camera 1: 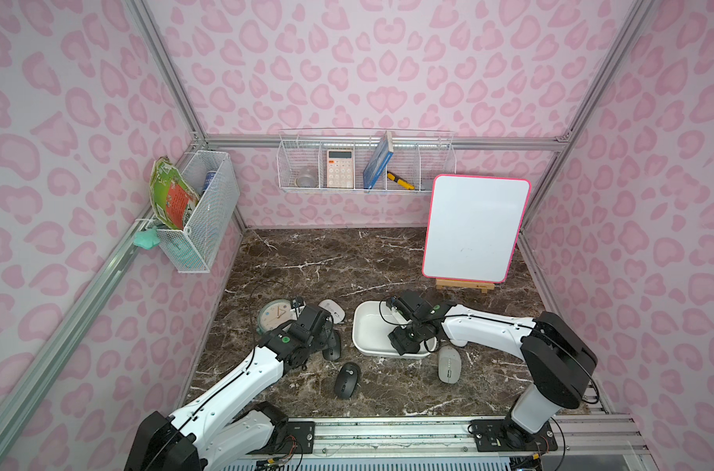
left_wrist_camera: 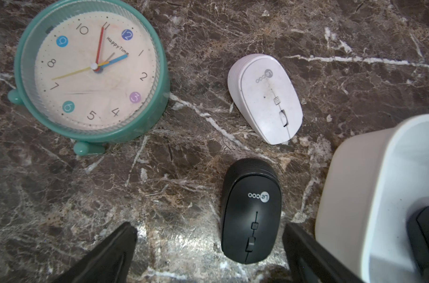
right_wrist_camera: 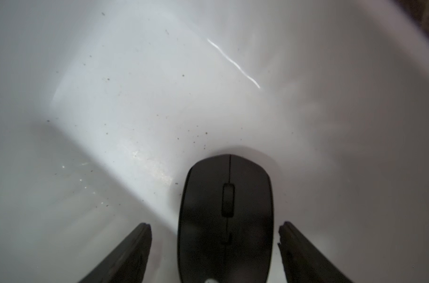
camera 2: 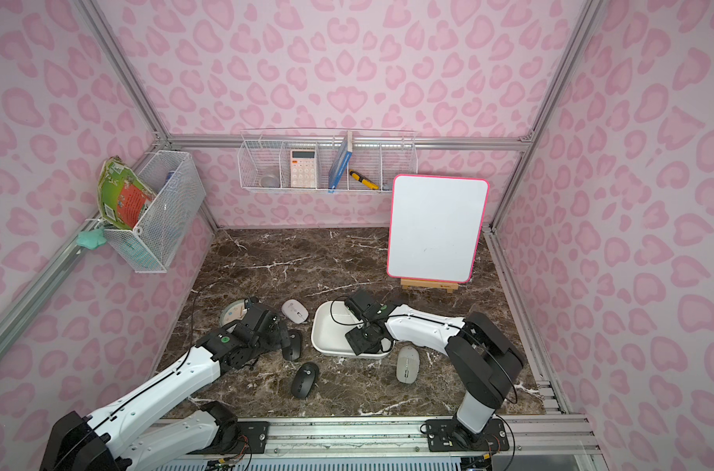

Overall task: Take out the mouse from the storage box
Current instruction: Pick up the mouse from the storage box, then place the mouse at the center of the board.

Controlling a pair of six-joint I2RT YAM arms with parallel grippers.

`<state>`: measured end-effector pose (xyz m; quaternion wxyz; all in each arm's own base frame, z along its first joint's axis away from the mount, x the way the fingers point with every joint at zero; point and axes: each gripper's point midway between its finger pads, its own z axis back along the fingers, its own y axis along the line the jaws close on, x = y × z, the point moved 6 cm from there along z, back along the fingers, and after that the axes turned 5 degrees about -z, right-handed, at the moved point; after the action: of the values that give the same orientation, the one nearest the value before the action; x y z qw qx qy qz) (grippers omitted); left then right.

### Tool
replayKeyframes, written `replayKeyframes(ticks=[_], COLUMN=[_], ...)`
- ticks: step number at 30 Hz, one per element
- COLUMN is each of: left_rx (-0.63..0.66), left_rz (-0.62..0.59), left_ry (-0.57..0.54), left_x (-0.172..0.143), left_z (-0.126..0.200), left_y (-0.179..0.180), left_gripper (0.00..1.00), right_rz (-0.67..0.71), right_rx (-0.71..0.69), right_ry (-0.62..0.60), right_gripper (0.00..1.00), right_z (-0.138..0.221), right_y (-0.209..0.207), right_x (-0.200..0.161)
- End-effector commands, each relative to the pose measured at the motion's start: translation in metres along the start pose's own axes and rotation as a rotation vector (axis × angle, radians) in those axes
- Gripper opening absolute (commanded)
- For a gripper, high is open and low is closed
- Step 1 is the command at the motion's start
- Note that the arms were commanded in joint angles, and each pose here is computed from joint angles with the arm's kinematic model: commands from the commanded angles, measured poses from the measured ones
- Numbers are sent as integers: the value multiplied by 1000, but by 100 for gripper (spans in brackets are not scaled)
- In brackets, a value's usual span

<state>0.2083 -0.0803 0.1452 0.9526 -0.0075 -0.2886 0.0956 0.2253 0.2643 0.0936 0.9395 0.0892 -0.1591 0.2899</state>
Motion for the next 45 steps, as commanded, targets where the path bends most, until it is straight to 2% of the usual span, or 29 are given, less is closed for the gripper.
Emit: replayKeyframes(ticks=[1, 5, 11, 14, 20, 32, 45], left_rx=[-17, -10, -6, -9, -12, 3, 35], left_rz=[9, 17, 22, 24, 23, 37, 52], left_ry=[-9, -12, -19, -17, -24, -81, -152], left_x=[4, 1, 0, 1, 3, 6, 12], left_z=[2, 3, 5, 6, 7, 15, 30], left_y=[-3, 0, 3, 2, 2, 9, 20], left_gripper=[99, 98, 99, 99, 99, 98, 98], right_rz=[-24, -29, -35, -37, -22, 147, 329], right_rx=[-57, -74, -62, -61, -31, 16, 103], right_ry=[29, 24, -16, -40, -114, -223, -199], right_gripper=[79, 72, 54, 50, 48, 48, 45], right_z=[-8, -13, -7, 2, 29, 89, 88], right_y=[-6, -8, -5, -5, -1, 42, 92], right_x=[-5, -5, 4, 10, 15, -5, -47])
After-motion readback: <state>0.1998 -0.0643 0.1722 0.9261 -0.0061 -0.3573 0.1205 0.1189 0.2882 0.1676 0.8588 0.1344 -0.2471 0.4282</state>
